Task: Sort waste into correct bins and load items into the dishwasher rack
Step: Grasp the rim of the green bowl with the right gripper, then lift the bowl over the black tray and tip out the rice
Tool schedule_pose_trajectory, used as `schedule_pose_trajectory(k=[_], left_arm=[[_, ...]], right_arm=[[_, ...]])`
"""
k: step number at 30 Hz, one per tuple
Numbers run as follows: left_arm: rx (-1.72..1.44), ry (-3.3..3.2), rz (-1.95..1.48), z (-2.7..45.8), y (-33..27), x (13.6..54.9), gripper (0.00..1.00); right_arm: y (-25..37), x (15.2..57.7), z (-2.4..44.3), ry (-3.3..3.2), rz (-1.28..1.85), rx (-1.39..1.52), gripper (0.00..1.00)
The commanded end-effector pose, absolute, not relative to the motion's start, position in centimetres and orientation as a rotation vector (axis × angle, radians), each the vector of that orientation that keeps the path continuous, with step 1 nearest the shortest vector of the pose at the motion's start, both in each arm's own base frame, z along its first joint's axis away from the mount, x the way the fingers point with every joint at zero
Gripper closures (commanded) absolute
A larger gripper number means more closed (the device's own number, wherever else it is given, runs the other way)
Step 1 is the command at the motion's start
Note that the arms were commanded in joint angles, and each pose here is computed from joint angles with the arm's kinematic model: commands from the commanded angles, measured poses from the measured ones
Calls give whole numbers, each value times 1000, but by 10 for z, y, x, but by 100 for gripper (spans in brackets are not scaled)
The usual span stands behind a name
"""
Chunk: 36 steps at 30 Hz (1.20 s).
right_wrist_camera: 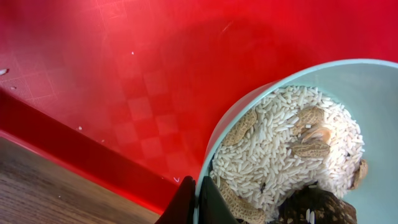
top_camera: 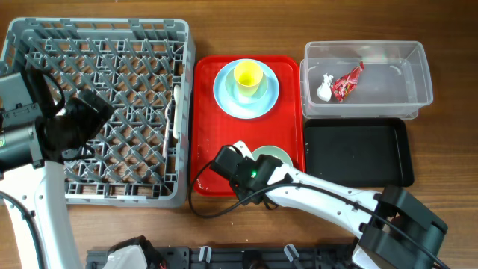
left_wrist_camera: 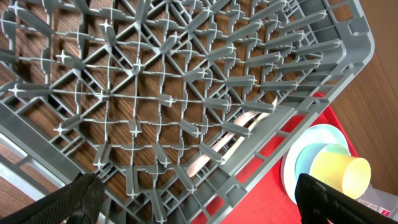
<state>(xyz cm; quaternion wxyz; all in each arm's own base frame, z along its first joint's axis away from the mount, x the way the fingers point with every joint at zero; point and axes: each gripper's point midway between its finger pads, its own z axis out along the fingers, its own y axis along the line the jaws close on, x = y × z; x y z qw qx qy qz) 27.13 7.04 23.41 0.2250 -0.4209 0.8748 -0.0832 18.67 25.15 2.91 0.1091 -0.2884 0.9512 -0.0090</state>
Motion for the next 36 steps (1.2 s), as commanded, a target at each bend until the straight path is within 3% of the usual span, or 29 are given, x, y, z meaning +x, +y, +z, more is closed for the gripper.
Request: schedule_pose_trajectory(k=[1,6,13,17,27,32,36], left_arm=[[-1150,2402,-232,238,71,272,0],[-1150,2402,-232,238,71,272,0],[-1150,2402,-232,238,71,272,0],[-1150,2402,-232,238,71,272,0],[-1150,2402,-232,238,71,272,0],[-1150,2402,-232,238,71,272,0],[-1150,2402,-232,238,71,272,0]], right_arm=[[259,190,40,2792,1,-843,96],[258,224,129,2705,2,-714,96],[193,256,191,2760,349,-351,96],[122,272,218,2726,503,-148,96],[5,276,193,2440,1002,174,95],[-3,277,147,2365,1163,286,96],[6,286,146,2256,1380,321,96]])
